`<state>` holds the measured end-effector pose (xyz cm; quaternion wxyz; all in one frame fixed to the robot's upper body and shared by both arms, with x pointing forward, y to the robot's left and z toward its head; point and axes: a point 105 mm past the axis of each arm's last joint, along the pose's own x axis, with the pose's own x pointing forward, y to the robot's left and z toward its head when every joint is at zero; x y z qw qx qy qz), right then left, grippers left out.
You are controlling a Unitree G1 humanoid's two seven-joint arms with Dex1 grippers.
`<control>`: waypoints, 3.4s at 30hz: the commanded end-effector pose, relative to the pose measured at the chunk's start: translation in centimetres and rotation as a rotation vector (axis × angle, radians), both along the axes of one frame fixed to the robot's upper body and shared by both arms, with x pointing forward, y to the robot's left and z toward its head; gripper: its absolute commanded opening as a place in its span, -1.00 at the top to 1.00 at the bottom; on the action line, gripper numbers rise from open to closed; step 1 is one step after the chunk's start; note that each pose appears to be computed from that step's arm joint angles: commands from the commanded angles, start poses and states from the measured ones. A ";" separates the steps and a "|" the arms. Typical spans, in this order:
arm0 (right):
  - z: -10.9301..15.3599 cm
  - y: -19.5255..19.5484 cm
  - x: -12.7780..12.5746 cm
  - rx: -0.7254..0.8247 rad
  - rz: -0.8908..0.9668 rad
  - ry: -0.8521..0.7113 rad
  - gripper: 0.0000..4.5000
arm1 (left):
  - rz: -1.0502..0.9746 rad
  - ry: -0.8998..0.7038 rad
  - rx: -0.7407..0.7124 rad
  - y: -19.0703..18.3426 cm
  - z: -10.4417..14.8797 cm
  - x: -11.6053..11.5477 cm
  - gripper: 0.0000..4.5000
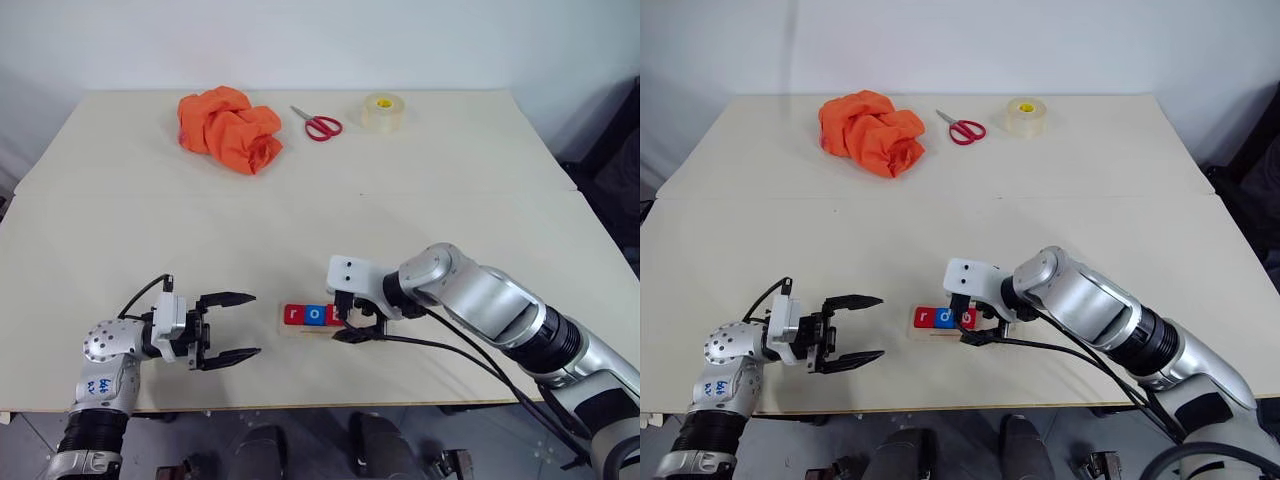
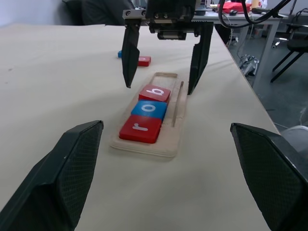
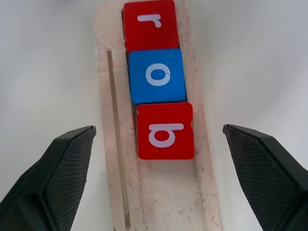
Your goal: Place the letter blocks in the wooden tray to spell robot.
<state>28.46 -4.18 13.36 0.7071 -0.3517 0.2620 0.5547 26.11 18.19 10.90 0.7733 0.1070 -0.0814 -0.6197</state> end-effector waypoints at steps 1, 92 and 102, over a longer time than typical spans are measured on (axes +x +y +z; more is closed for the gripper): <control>0.8 0.1 -0.3 0.025 0.028 -0.037 -0.99 | 0.004 -0.027 -0.007 0.2 0.5 0.3 -1.00; -0.4 -17.9 -3.9 0.519 -0.716 -0.290 -0.97 | -0.043 -0.012 -0.007 0.0 0.7 2.1 -1.00; -2.2 -13.3 -0.5 0.593 -0.953 -0.292 -0.97 | -0.042 0.003 -0.010 0.1 0.5 0.8 -1.00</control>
